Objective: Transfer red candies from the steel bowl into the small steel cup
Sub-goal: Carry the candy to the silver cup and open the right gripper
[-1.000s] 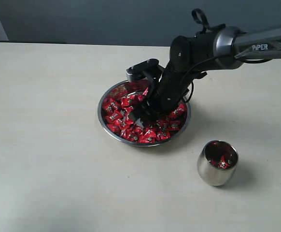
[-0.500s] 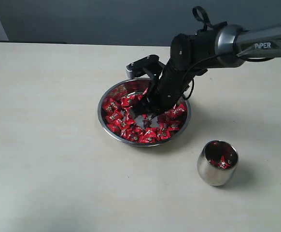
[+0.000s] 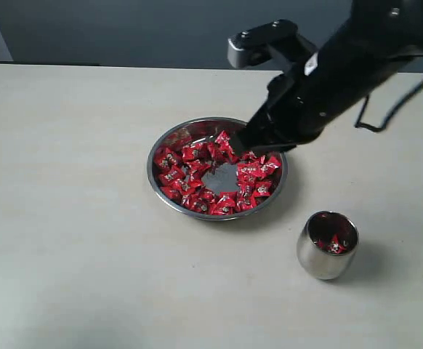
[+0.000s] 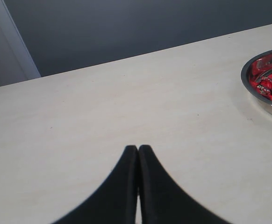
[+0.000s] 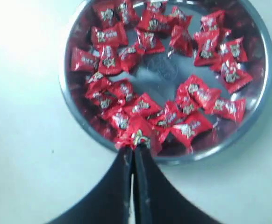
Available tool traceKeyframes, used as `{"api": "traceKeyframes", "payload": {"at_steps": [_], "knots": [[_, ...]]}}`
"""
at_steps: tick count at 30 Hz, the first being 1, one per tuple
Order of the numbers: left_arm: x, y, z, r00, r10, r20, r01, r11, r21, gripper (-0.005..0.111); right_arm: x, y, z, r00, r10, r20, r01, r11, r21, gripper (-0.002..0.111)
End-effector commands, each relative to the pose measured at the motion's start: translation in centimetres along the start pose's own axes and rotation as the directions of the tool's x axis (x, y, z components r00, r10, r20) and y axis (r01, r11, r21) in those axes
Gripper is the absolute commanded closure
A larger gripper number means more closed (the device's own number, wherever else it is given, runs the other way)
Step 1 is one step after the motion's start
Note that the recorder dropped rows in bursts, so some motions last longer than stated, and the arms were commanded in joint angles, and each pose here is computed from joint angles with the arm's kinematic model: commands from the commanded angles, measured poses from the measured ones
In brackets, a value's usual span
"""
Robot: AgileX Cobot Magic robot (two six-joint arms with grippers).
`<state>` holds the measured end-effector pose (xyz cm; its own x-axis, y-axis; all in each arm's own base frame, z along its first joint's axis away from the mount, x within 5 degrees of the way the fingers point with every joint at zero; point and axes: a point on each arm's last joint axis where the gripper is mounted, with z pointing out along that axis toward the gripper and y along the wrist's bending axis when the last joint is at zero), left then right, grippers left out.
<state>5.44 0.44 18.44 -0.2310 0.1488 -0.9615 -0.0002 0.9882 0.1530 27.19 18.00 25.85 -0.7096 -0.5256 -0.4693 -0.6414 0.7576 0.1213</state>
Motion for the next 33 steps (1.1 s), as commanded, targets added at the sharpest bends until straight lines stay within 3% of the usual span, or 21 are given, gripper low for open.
{"api": "traceKeyframes", "payload": {"at_steps": [1, 8, 23, 25, 26, 28, 33], "knots": [[-0.1, 0.0, 0.0, 1.0, -0.005, 0.012, 0.005, 1.0, 0.0, 0.106, 4.4, 0.3, -2.5, 0.999, 0.04, 0.008, -0.04, 0.998, 0.053, 0.109], [-0.1, 0.0, 0.0, 1.0, -0.005, 0.012, 0.005, 1.0, 0.0, 0.106, 9.2, 0.2, -2.4, 0.992, 0.122, -0.042, -0.116, 0.986, 0.117, 0.109], [-0.1, 0.0, 0.0, 1.0, -0.005, 0.012, 0.005, 1.0, 0.0, 0.106, 10.5, -0.3, -2.3, 0.978, 0.146, -0.146, -0.119, 0.976, 0.181, 0.109], [-0.1, 0.0, 0.0, 1.0, -0.005, 0.012, 0.005, 1.0, 0.0, 0.106, 10.7, -0.4, -2.4, 0.976, 0.141, -0.169, -0.109, 0.976, 0.189, 0.097], [-0.1, 0.0, 0.0, 1.0, -0.005, 0.012, 0.005, 1.0, 0.0, 0.106, 10.7, -0.4, -2.4, 0.976, 0.141, -0.166, -0.109, 0.976, 0.189, 0.084], [-0.1, 0.0, 0.0, 1.0, -0.005, 0.012, 0.005, 1.0, 0.0, 0.106, 10.6, -0.4, -2.4, 0.978, 0.138, -0.153, -0.109, 0.976, 0.189, 0.074], [-0.1, 0.0, 0.0, 1.0, -0.005, 0.012, 0.005, 1.0, 0.0, 0.106, 9.7, -0.4, -2.4, 0.989, 0.13, -0.071, -0.115, 0.976, 0.183, 0.074]]}}
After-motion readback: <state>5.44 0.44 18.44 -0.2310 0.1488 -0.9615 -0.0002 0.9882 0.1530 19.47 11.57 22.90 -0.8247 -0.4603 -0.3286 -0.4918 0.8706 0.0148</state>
